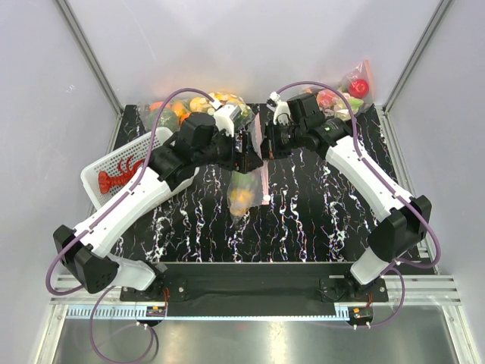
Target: Open the zip-top bag and remove the fake food
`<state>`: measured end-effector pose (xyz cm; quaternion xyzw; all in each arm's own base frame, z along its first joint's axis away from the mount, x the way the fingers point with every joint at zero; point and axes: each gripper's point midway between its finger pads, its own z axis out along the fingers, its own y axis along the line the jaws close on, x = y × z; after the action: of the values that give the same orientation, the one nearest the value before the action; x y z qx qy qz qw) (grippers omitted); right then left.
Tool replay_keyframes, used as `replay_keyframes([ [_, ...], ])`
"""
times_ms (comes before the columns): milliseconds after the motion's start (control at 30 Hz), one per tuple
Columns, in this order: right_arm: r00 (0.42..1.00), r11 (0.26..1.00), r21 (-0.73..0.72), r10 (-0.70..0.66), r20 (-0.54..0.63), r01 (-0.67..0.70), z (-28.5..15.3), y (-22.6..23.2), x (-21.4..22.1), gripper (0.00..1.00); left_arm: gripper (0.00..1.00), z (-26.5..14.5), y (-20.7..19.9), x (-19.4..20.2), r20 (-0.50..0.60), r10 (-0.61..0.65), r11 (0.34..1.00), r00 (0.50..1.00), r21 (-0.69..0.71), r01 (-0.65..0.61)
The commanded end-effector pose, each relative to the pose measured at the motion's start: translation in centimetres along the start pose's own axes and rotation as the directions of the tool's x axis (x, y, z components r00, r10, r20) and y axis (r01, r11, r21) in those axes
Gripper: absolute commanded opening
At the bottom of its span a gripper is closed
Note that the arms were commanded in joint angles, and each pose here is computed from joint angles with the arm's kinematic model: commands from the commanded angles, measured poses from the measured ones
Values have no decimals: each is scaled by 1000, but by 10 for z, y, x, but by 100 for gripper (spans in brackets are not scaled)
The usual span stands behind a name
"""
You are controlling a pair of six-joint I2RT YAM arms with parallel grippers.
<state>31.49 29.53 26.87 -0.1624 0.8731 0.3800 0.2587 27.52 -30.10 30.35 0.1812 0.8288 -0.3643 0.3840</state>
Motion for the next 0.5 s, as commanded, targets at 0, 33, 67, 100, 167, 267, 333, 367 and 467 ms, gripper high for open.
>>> replay_keyframes([
  [0,998,1000,-17,-26,61,27,-4,11,-19,0,83,-5,-8,-7,40,32,999,999,8,-32],
  [33,998,1000,-13,-21,59,22,-4,10,-19,0,83,-4,-10,-5,35,32,999,999,10,-32],
  [67,998,1000,-13,-24,59,25,-4,10,-19,0,83,-2,-14,-4,31,34,999,999,17,-34],
  [100,998,1000,-13,-25,61,26,-4,11,-19,0,83,3,-15,-3,25,34,999,999,19,-34],
  [167,998,1000,-13,-26,60,27,-5,11,-19,0,83,7,-20,-3,21,39,999,999,25,-39],
  [267,998,1000,-13,-26,59,27,-6,12,-18,0,83,13,-17,-2,6,44,999,999,0,-44],
  [333,998,1000,-14,-27,62,28,-8,12,-18,0,83,18,-13,-2,2,42,999,999,-19,-42],
  [367,998,999,-13,-28,61,29,-8,12,-17,0,83,19,-12,-2,1,46,999,999,-23,-46],
  [467,997,999,-13,-29,65,29,-10,13,-17,0,81,25,-8,-2,-14,49,998,999,-42,-50],
])
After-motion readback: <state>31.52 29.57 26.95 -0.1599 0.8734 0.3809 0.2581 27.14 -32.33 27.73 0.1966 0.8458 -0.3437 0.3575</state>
